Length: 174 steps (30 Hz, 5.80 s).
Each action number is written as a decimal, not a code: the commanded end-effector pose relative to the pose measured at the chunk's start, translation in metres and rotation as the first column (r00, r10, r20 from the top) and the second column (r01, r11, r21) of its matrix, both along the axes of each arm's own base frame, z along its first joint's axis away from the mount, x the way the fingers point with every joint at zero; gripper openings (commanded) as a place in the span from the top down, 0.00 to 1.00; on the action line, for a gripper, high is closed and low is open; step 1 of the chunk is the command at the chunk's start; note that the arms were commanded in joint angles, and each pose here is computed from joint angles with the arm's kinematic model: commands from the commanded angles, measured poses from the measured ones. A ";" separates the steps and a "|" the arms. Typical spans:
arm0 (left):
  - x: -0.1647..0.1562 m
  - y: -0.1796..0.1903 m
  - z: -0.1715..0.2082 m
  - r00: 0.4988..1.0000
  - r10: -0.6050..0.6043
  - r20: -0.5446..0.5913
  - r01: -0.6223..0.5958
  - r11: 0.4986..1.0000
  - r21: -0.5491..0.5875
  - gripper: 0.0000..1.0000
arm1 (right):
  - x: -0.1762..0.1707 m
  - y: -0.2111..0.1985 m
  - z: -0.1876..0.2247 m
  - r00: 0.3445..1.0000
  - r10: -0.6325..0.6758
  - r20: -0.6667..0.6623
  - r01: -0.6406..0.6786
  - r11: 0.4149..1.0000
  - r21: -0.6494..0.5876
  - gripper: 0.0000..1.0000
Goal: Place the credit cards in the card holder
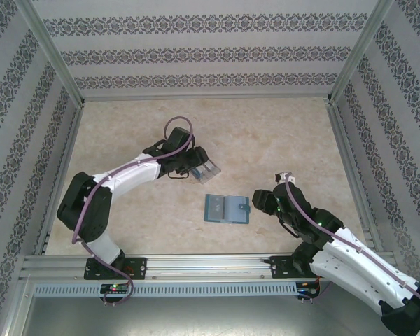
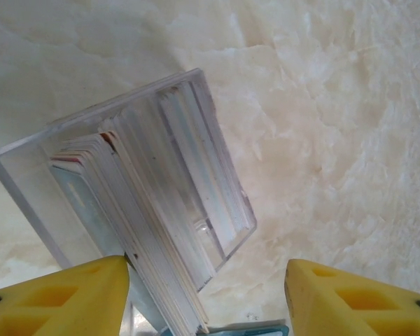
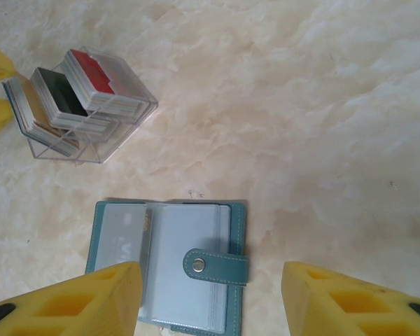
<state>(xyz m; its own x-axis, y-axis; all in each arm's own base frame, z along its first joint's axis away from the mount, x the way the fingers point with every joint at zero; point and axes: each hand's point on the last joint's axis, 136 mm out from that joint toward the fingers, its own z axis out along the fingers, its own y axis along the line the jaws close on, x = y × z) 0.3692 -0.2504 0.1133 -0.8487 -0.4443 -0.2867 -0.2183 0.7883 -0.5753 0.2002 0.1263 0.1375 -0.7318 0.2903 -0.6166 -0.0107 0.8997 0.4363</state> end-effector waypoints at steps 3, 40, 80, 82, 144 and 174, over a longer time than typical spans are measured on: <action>0.013 -0.014 -0.003 1.000 -0.020 0.000 0.020 0.999 -0.037 0.42 | -0.003 -0.002 -0.006 1.000 0.001 -0.023 -0.001 1.000 -0.005 0.44; -0.003 -0.005 0.036 0.994 -0.081 0.067 0.082 0.997 -0.016 1.00 | -0.002 0.003 -0.007 1.000 0.013 -0.020 -0.012 0.999 0.044 0.44; -0.156 -0.065 0.092 0.680 -0.647 0.347 0.732 0.569 -0.375 1.00 | -0.012 0.131 0.048 0.829 0.552 0.085 -0.491 0.647 0.583 0.47; -0.154 -0.065 0.086 0.684 -0.650 0.332 0.728 0.575 -0.374 1.00 | -0.015 0.131 0.050 0.823 0.560 0.098 -0.503 0.638 0.582 0.59; -0.146 -0.028 -0.111 0.808 -0.498 -0.314 0.509 0.859 -0.051 0.77 | -0.004 0.089 -0.103 0.804 0.495 -0.329 -0.247 0.783 0.571 0.87; -0.148 -0.028 -0.113 0.795 -0.508 -0.331 0.522 0.851 -0.052 0.85 | 0.024 0.086 -0.118 0.825 0.428 -0.369 -0.178 0.817 0.549 0.89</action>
<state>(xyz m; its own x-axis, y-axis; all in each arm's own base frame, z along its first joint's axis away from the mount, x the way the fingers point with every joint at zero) 0.2301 -0.2661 0.0154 -0.9988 0.0347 0.0333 0.0127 0.8587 -0.5124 0.2143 0.2173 0.0279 -0.9930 0.1152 -0.0263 0.0389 0.5291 0.8476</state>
